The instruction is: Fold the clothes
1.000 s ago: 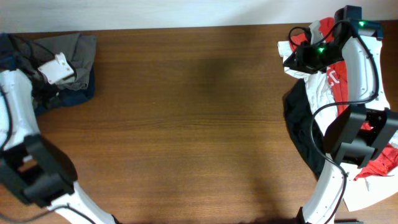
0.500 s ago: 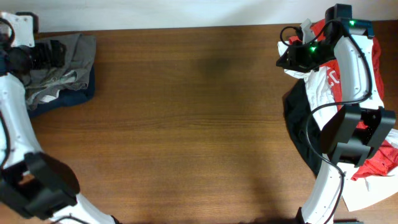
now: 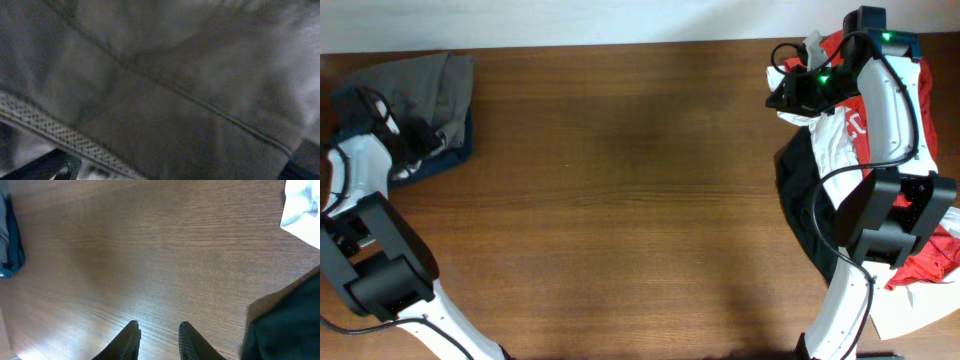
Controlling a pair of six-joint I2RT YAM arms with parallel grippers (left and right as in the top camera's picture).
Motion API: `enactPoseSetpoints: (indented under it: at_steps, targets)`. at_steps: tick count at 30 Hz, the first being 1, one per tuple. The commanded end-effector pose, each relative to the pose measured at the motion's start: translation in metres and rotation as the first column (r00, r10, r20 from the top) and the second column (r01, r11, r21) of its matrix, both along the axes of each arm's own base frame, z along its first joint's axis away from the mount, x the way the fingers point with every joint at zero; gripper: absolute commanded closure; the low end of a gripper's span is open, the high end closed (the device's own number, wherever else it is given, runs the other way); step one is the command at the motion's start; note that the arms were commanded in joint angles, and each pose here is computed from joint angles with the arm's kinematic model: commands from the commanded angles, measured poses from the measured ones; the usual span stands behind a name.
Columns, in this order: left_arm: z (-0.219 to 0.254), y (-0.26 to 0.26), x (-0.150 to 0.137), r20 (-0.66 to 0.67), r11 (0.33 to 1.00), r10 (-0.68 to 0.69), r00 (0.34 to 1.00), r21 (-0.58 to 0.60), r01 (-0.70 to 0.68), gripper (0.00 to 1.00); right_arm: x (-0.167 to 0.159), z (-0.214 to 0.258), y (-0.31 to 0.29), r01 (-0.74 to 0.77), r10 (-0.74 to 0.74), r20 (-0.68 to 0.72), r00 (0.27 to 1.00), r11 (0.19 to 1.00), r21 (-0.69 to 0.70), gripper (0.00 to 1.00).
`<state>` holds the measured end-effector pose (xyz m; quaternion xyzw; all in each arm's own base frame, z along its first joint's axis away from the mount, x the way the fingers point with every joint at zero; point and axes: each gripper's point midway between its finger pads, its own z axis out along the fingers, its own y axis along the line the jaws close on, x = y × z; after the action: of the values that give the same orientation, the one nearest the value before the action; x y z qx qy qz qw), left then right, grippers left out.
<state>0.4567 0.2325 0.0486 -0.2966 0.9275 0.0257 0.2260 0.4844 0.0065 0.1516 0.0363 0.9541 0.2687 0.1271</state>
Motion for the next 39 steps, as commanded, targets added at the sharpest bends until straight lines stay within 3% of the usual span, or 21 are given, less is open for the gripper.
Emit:
enactPoseSetpoints:
  at_steps: [1,5,9,16,21,27,32,36,39]
  targets:
    - [-0.038,0.008,-0.031,-0.07,0.997,0.068,0.995,-0.022,-0.07,0.01,-0.001,0.008,0.001,-0.003,0.004,0.018,1.0,1.0,-0.012,0.69]
    - [-0.035,0.007,-0.033,-0.068,0.998,0.065,0.996,-0.022,-0.066,0.01,-0.001,0.008,0.002,-0.003,0.004,0.018,1.0,1.0,-0.012,0.69]
    - [0.002,0.002,-0.025,-0.003,0.999,0.049,0.999,0.01,-0.049,0.01,-0.004,0.008,0.002,-0.003,0.004,0.006,1.0,1.0,-0.01,0.69]
    - [0.134,-0.014,-0.021,0.236,0.991,-0.002,0.972,0.127,-0.029,0.01,-0.004,0.008,0.002,-0.003,0.004,0.004,1.0,1.0,-0.01,0.69]
    - [0.187,-0.028,-0.017,0.341,0.979,-0.069,0.938,0.204,-0.002,0.01,-0.004,0.008,0.002,-0.004,0.004,0.004,1.0,1.0,-0.009,0.69]
    - [0.187,0.012,0.011,0.374,0.927,-0.127,0.919,0.374,-0.024,0.01,-0.005,0.008,0.002,-0.004,0.004,0.001,1.0,1.0,-0.01,0.69]
    - [0.166,0.035,0.063,0.349,0.799,-0.391,0.852,0.588,0.125,0.01,-0.005,0.008,0.002,-0.007,0.007,0.002,1.0,1.0,-0.01,0.69]
    - [0.133,0.029,0.106,0.42,0.758,-0.515,0.747,0.629,0.169,0.01,-0.005,0.008,0.002,-0.006,0.006,0.001,1.0,1.0,-0.01,0.69]
    - [0.103,0.025,0.125,0.449,0.752,-0.53,0.719,0.641,0.154,0.01,-0.005,0.008,0.002,-0.006,0.006,0.001,1.0,1.0,-0.01,0.69]
